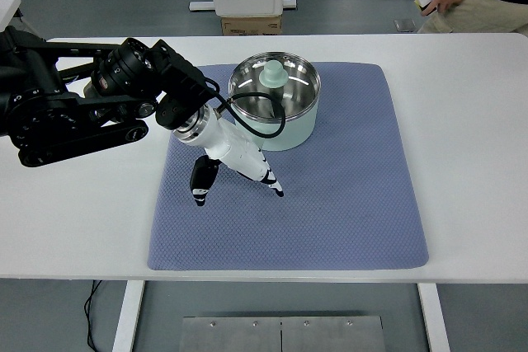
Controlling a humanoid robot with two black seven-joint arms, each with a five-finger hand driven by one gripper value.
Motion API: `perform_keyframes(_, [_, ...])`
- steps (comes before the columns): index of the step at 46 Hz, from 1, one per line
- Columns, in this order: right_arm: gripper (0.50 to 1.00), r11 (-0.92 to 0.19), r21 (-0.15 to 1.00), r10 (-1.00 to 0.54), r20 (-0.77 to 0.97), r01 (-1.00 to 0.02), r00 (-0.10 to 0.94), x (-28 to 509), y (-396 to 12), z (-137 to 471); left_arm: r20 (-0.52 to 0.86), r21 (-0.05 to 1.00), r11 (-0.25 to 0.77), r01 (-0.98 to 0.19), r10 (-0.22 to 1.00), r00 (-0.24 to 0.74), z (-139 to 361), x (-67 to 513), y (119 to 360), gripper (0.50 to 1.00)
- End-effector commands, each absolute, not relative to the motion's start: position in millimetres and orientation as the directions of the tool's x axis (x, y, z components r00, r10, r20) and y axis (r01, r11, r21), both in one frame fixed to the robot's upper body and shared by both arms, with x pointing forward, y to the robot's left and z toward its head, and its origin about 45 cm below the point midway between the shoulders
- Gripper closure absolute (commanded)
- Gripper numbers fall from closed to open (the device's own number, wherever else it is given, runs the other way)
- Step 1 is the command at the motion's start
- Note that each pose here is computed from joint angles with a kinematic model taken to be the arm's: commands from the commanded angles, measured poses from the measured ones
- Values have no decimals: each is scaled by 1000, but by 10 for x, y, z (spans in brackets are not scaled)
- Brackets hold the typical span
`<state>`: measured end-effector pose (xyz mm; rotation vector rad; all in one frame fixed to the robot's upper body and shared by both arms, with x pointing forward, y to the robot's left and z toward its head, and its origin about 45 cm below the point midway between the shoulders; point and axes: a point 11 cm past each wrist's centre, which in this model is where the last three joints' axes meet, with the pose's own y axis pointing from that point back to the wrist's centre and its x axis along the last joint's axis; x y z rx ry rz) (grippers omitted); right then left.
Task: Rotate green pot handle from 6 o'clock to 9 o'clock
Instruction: 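Pull the left hand back toward the robot, rotating the pot further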
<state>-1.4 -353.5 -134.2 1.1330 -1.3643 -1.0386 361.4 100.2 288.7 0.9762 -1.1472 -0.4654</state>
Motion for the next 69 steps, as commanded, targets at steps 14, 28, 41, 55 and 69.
perform_keyframes(14, [500,180,980,-984,179,-88,-20,-20,-3535,-1342,521,851,498,-167,-763,382,2871,3629,1093,500])
perform_keyframes(28, [500,180,980,-984,179,-90,-20,-11,-3535,-1342,506,862,467,-196,-781,367,2893,3679,1191,500])
perform_keyframes(41, [500,180,980,-984,179,-90,-20,-11,-3535,-1342,492,871,443,-214,-790,366,2909,3714,1270,500])
perform_keyframes(55, [500,180,980,-984,179,-88,-20,-20,-3535,-1342,470,881,407,-241,-806,360,2954,3763,1377,500])
perform_keyframes(69, [500,180,980,-984,179,-90,-20,-11,-3535,-1342,445,892,371,-258,-823,352,2922,3800,1466,500])
